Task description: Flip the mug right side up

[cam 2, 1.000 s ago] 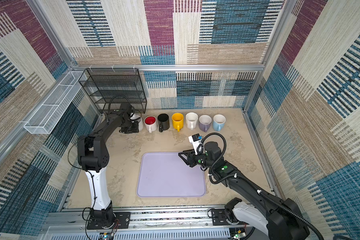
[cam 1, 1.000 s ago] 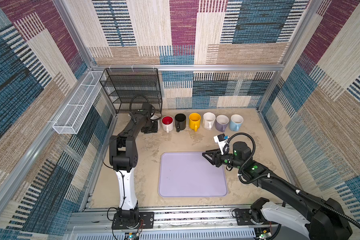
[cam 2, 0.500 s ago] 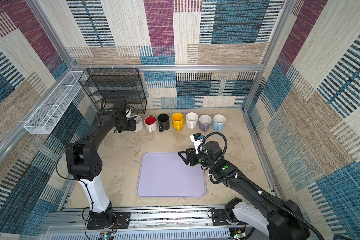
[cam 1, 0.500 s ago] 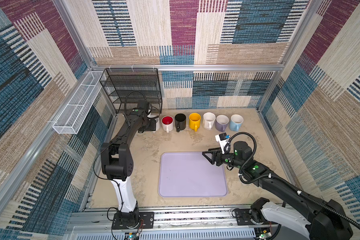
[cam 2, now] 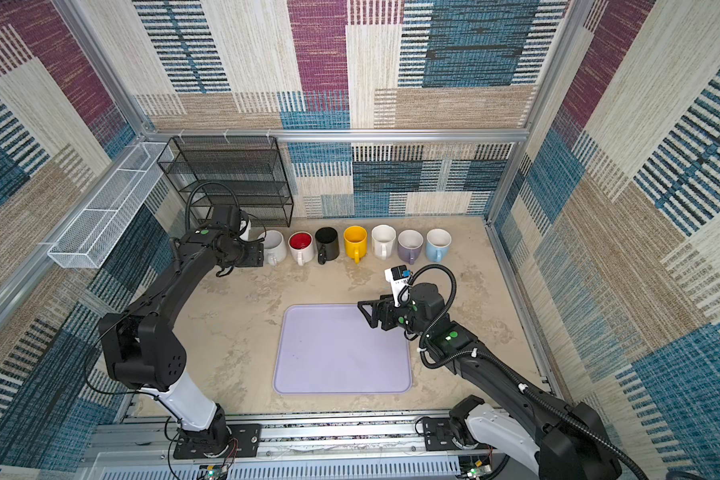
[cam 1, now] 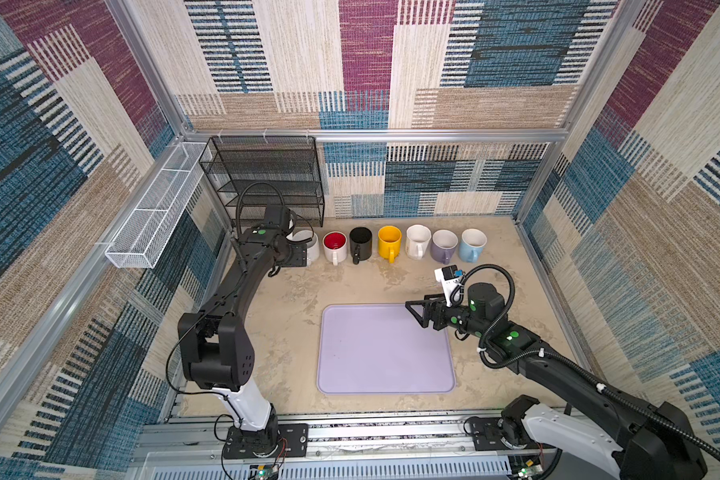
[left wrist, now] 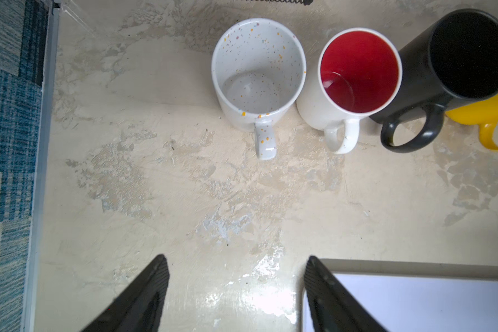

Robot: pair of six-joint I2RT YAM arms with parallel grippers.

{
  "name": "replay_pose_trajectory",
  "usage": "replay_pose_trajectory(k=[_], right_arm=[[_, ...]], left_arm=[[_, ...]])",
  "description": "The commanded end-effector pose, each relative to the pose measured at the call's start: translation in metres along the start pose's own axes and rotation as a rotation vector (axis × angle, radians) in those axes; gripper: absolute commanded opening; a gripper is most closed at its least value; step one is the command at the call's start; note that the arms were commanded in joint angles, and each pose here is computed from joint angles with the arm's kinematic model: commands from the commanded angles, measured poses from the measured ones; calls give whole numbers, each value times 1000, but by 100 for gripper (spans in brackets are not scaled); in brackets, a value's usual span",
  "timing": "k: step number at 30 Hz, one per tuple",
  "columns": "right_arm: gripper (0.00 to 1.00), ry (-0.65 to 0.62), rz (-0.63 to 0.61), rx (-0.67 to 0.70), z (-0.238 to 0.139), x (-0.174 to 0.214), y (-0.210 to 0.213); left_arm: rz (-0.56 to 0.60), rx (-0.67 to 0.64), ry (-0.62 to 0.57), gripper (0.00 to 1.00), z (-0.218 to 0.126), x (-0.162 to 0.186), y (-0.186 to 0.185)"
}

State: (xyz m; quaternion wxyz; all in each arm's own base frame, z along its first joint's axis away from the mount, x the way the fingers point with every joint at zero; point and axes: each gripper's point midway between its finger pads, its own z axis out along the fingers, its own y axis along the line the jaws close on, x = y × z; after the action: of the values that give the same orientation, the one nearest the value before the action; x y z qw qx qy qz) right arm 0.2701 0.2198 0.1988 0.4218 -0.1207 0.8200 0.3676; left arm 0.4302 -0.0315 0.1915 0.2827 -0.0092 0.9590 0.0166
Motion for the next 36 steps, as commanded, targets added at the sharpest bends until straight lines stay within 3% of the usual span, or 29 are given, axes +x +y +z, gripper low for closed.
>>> replay_pose_trajectory(k=[1, 7, 23, 31, 32, 36], right_arm=[[91, -37, -8, 26, -4, -11, -2], [100, -50, -6, 91, -4, -11, -17], [100, -190, 77, 290, -7, -38, -108], [100, -340, 111, 465, -41, -67, -157], [100, -365, 114, 499, -49, -71, -163], [100, -426, 95, 558, -72, -81, -174]], left_arm=[[3, -34, -45, 77, -6, 0, 8], [-22, -47, -85, 77, -9, 15, 13], [-90, -37, -214, 79, 0, 36, 16], [-87, -46, -238, 87, 1, 40, 18], [-86, -42, -246, 99, 1, 39, 17], [-87, -46, -259, 99, -1, 36, 19]])
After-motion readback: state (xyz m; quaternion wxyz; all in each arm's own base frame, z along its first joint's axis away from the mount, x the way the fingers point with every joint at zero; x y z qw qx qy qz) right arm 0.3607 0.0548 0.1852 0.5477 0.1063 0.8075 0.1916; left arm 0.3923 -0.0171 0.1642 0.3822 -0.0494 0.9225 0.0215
